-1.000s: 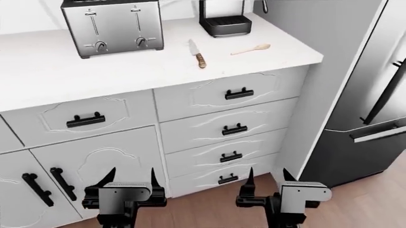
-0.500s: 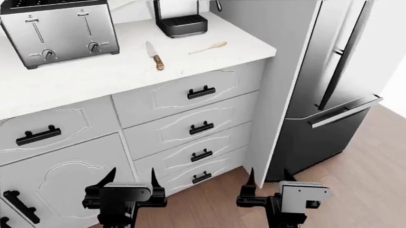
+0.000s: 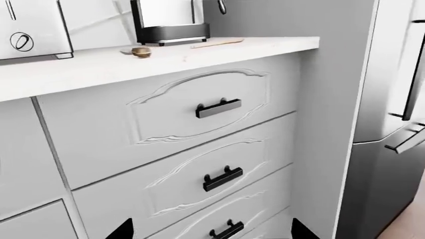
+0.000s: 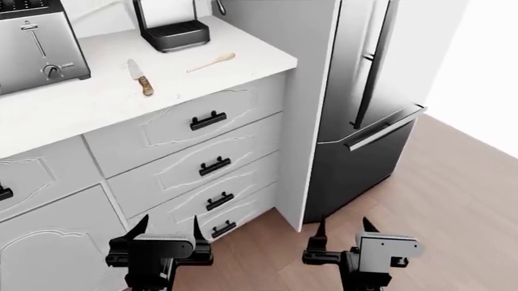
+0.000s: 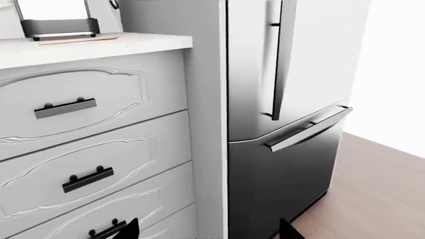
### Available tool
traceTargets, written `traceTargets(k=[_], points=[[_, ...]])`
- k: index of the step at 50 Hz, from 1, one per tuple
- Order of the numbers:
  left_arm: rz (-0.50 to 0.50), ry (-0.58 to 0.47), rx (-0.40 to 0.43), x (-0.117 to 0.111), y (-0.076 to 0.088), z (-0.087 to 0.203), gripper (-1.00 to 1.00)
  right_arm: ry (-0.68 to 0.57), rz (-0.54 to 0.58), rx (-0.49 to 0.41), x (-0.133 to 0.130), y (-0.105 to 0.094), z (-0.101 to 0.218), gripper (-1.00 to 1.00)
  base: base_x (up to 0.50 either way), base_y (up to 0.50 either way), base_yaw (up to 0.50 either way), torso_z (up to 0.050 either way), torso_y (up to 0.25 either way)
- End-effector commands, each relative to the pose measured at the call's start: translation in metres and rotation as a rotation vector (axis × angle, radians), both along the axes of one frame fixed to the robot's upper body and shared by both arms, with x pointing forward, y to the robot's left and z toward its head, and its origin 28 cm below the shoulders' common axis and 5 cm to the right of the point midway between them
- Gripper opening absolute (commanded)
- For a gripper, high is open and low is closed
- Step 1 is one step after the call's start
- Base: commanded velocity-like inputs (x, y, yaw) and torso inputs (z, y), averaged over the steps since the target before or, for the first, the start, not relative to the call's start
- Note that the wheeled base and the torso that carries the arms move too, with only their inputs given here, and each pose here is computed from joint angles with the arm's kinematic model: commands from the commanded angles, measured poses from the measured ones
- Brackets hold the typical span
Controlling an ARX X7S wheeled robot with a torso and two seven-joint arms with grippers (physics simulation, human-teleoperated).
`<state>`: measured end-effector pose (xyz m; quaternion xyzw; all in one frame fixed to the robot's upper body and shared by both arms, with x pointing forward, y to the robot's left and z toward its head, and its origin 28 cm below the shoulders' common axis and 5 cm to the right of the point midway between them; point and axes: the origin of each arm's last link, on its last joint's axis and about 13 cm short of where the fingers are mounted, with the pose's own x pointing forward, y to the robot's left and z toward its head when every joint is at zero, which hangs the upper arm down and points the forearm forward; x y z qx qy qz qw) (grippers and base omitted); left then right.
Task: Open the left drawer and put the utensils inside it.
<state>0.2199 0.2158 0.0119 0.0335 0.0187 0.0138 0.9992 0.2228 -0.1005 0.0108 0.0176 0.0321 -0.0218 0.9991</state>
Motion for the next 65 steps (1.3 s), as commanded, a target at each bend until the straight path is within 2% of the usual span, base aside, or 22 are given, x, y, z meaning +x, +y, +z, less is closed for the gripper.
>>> traceTargets(k=[1, 11, 12, 13, 14, 15, 16, 17, 19, 20, 21, 24, 25, 26, 27, 29, 31, 37, 45, 46, 48, 65], points=[[-0.003, 0.001, 0.004, -0.001, 0.0, -0.001, 1.0, 0.004, -0.005, 0.001, 0.0, 0.0, -0.001, 1.0, 0.0, 0.0, -0.5, 0.0, 0.0], [-0.004, -0.003, 0.007, 0.0, 0.0, 0.002, 1.0, 0.003, -0.001, -0.001, 0.0, 0.0, 0.001, 1.0, 0.0, 0.0, -0.5, 0.0, 0.0], [-0.007, -0.011, -0.029, 0.01, 0.014, 0.035, 1.0, 0.029, -0.001, 0.017, 0.004, -0.001, 0.017, 1.0, 0.0, 0.0, 0.0, 0.0, 0.0], [-0.034, -0.032, -0.042, 0.012, 0.011, 0.065, 1.0, 0.032, 0.014, 0.022, 0.005, -0.001, 0.023, 1.0, 0.0, 0.0, 0.0, 0.0, 0.0], [-0.059, -0.128, -0.13, 0.024, 0.013, 0.118, 1.0, 0.054, 0.028, 0.052, 0.008, -0.002, 0.029, 1.0, 0.0, 0.0, 0.0, 0.0, 0.0], [-0.124, -0.174, -0.151, 0.016, 0.005, 0.15, 1.0, 0.066, 0.032, 0.067, 0.009, -0.003, 0.031, 1.0, 0.0, 0.0, 0.0, 0.0, 0.0], [-0.199, -0.282, -0.101, 0.008, 0.0, 0.191, 1.0, 0.08, 0.023, 0.075, 0.012, -0.004, 0.032, 1.0, 0.0, 0.0, 0.0, 0.0, 0.0], [-0.236, -0.329, -0.075, 0.001, -0.003, 0.217, 1.0, 0.087, 0.016, 0.079, 0.013, -0.005, 0.033, 1.0, 0.0, 0.0, 0.0, 0.0, 0.0], [-0.264, -0.282, -0.006, 0.005, -0.002, 0.25, 1.0, 0.085, 0.005, 0.072, 0.016, -0.005, 0.039, 1.0, 0.0, 0.0, 0.0, 0.0, 0.0], [-0.263, -0.221, 0.091, 0.008, 0.0, 0.268, 1.0, 0.082, 0.01, 0.075, 0.017, -0.005, 0.04, 1.0, 0.0, 0.0, 0.0, 0.0, 0.0], [-0.239, -0.138, 0.259, 0.01, 0.003, 0.276, 1.0, 0.082, 0.008, 0.065, 0.017, -0.004, 0.042, 1.0, 0.0, 0.0, 0.0, 0.0, 0.0], [-0.226, -0.105, 0.311, 0.015, 0.004, 0.293, 1.0, 0.082, 0.009, 0.065, 0.017, -0.003, 0.043, 1.0, 0.0, 0.0, 0.0, 0.0, 0.0], [-0.231, -0.157, 0.381, 0.016, 0.004, 0.3, 1.0, 0.085, 0.004, 0.065, 0.017, -0.004, 0.042, 1.0, 0.0, 0.0, 0.0, 0.0, 0.0], [-0.191, -0.146, 0.403, 0.021, 0.004, 0.305, 1.0, 0.086, -0.002, 0.073, 0.017, -0.005, 0.042, 1.0, 0.0, 0.0, 0.0, 0.05, 0.0], [-0.185, -0.244, 0.515, 0.022, 0.009, 0.318, 1.0, 0.083, -0.008, 0.075, 0.016, -0.006, 0.043, 1.0, 0.0, 0.0, 0.0, 0.05, 0.0], [-0.201, -0.224, 0.642, 0.028, 0.005, 0.317, 1.0, 0.082, -0.011, 0.077, 0.016, -0.006, 0.043, 1.0, 0.0, 0.0, 0.0, 0.05, 0.0], [-0.192, -0.282, 0.815, 0.032, 0.004, 0.324, 1.0, 0.086, -0.011, 0.075, 0.017, -0.005, 0.043, 1.0, 0.0, 0.0, 0.0, 0.05, 0.0], [-0.183, -0.369, 0.998, 0.038, 0.0, 0.342, 1.0, 0.087, -0.008, 0.072, 0.019, -0.004, 0.044, 1.0, 0.0, 0.0, 0.0, 0.05, 0.0], [-0.129, -0.41, 1.081, 0.049, 0.005, 0.352, 1.0, 0.088, -0.015, 0.078, 0.019, -0.005, 0.042, 1.0, 0.0, 0.0, 0.0, 0.044, 0.0], [-0.107, -0.437, 1.137, 0.054, 0.008, 0.354, 1.0, 0.085, -0.014, 0.08, 0.019, -0.005, 0.043, 1.0, 0.0, 0.0, 0.0, 0.0, 0.0], [-0.097, -0.442, 1.171, 0.055, 0.009, 0.357, 1.0, 0.081, -0.011, 0.082, 0.019, -0.005, 0.044, 1.0, 0.0, 0.0, 0.0, 0.0, 0.0], [-0.114, -0.434, 1.204, 0.062, 0.01, 0.35, 1.0, 0.096, -0.029, 0.042, 0.024, -0.002, 0.044, 1.0, 0.22, 0.28, 0.0, 0.0, 0.0]])
